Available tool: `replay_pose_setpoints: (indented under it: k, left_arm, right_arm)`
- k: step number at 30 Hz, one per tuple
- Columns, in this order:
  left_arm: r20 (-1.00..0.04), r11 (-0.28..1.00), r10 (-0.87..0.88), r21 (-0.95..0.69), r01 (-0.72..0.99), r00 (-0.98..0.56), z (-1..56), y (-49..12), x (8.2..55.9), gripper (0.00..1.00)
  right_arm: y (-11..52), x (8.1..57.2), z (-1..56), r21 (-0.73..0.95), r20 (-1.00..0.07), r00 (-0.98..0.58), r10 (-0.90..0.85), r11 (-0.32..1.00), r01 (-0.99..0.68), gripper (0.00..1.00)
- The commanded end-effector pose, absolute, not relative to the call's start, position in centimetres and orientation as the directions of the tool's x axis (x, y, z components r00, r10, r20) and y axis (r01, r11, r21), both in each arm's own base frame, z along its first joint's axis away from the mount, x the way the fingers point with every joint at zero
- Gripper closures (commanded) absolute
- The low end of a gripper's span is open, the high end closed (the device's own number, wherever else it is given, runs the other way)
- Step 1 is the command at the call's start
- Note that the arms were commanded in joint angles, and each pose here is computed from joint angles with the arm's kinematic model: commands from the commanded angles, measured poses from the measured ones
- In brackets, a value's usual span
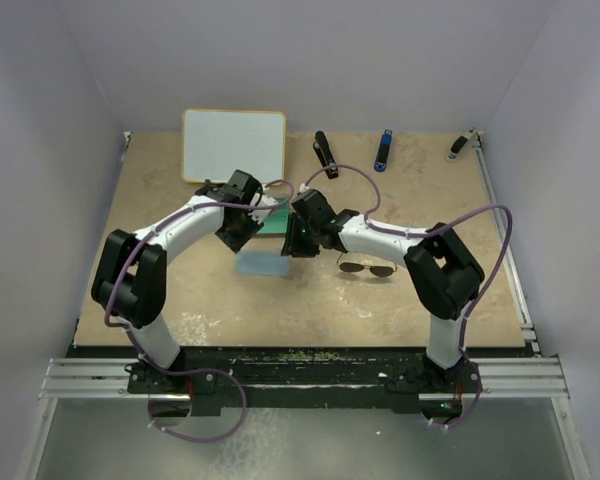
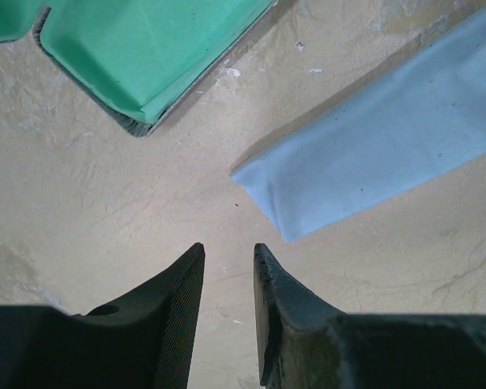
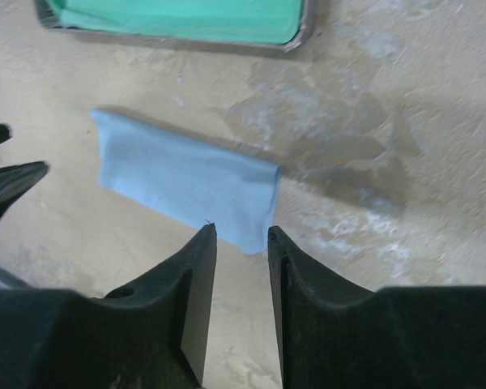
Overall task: Organize the sunglasses
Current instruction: Pick up the glasses cleaning cloth from the center of the board.
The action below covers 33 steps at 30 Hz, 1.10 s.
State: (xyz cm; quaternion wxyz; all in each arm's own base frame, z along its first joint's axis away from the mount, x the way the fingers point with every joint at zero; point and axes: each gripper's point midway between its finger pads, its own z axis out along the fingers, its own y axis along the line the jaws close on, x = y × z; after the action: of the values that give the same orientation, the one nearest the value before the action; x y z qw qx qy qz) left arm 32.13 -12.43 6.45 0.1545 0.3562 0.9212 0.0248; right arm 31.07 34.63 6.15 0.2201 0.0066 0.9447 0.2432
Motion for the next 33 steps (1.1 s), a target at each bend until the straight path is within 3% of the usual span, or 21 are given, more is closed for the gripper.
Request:
replay_pose_setpoints:
  k: [1, 5, 8, 33]
  left_arm:
    - [-0.306, 0.771, 0.634, 0.177, 0.612, -0.711, 7.6, -11.4, 33.1, 0.65]
    - [-0.344, 0.809, 0.58, 0.136, 0.572, -0.738, 7.6, -10.6, 33.9, 0.61]
    - [-0.363, 0.826, 0.549, 0.097, 0.555, -0.753, 7.7, -10.3, 34.3, 0.46]
    - [-0.438, 0.732, 0.515, -0.222, 0.644, -0.736, 7.1, -14.3, 33.8, 0.44]
  right_arm:
    - [33.5, 33.4, 5.5, 0.418, -0.436, -0.892, 0.119, 0.904, -0.084, 0.61]
    - [33.7, 34.1, 4.9, 0.424, -0.432, -0.896, 0.102, 0.9, -0.102, 0.57]
    - [34.5, 34.2, 4.8, 0.439, -0.425, -0.901, 0.08, 0.889, -0.128, 0.55]
    - [35.6, 32.3, 2.5, 0.511, -0.389, -0.921, 0.033, 0.839, -0.186, 0.62]
